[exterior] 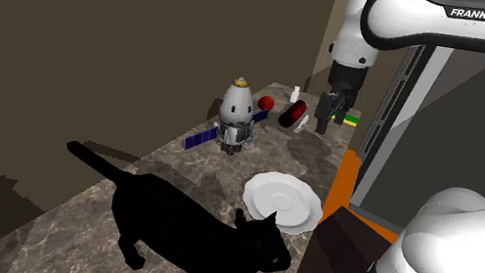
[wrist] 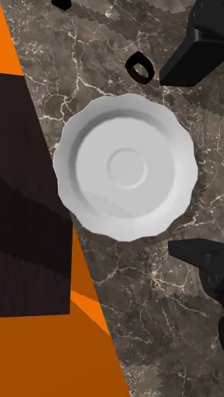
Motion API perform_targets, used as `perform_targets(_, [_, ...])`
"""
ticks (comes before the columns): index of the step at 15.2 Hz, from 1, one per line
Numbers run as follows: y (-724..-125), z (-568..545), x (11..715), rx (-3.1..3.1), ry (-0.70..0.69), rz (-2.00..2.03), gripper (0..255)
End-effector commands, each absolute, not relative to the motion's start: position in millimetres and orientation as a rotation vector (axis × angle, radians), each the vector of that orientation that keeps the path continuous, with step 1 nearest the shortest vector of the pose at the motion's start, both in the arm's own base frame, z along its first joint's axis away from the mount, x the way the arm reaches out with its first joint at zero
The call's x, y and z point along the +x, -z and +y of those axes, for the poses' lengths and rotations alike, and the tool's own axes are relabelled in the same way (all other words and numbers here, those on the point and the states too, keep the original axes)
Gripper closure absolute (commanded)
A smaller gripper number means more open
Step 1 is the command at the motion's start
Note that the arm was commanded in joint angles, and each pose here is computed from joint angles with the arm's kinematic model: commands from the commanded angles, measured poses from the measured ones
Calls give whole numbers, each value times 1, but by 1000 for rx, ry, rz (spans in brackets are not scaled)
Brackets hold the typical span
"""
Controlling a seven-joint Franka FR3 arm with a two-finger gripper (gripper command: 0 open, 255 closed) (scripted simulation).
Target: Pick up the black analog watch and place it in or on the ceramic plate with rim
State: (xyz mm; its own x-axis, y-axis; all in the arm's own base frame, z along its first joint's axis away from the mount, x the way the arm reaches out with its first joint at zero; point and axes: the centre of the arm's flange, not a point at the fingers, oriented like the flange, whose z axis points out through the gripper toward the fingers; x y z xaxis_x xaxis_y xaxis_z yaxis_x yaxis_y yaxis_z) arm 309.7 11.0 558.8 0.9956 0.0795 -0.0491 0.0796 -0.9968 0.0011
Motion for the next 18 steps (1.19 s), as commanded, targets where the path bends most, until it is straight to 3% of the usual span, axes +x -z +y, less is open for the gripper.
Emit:
perform_targets(1, [-559, 11, 310, 3135, 77, 125, 0])
perform_targets(18, [-393, 154, 379, 3138, 279, 288, 0])
